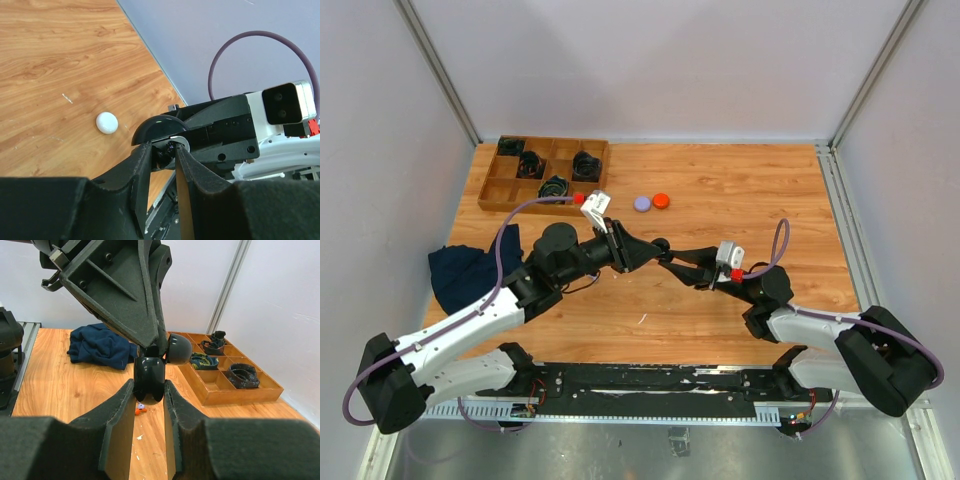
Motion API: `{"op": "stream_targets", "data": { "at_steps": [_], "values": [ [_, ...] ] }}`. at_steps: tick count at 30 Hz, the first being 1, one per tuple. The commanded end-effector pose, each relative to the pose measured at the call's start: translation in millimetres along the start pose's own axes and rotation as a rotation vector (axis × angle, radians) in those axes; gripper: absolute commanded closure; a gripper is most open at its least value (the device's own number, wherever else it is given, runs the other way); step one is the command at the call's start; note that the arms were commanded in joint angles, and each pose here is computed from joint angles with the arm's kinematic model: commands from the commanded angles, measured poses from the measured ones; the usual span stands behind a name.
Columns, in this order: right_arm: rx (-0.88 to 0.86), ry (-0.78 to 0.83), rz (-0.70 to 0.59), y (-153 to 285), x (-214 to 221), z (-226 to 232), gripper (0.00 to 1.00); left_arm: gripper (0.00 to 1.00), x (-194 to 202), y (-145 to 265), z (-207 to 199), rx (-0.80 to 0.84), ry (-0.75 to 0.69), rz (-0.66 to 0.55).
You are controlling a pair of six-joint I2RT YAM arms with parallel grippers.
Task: Insert the wireless bluetooth earbuds into the charging case
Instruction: Place the earbud in the charging case.
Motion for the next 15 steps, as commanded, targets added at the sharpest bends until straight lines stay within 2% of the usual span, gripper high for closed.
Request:
{"op": "stream_targets", "data": {
  "at_steps": [1,15],
  "values": [
    [-0.052,0.032,-0.072,-8.1,-13.7,3.8,0.96,0.69,-19.3,0.1,-12.9,0.067,-0.086,-0.053],
    [-0.09,-0.002,-0.064,-10.6,-13.0,6.0,0.96,0.68,-28.3,8.6,-19.6,0.114,-0.203,-0.084]
  ]
}}
Point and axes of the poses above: each gripper's point midway between its finger pads, its own y axis back along the fingers, its own z axis along the line the jaws close on, x = y × z, the point moved 10 cm from there along y, back along the fingers, and after that the axes turned 8 degrees about -y, right-handed, at the moved point
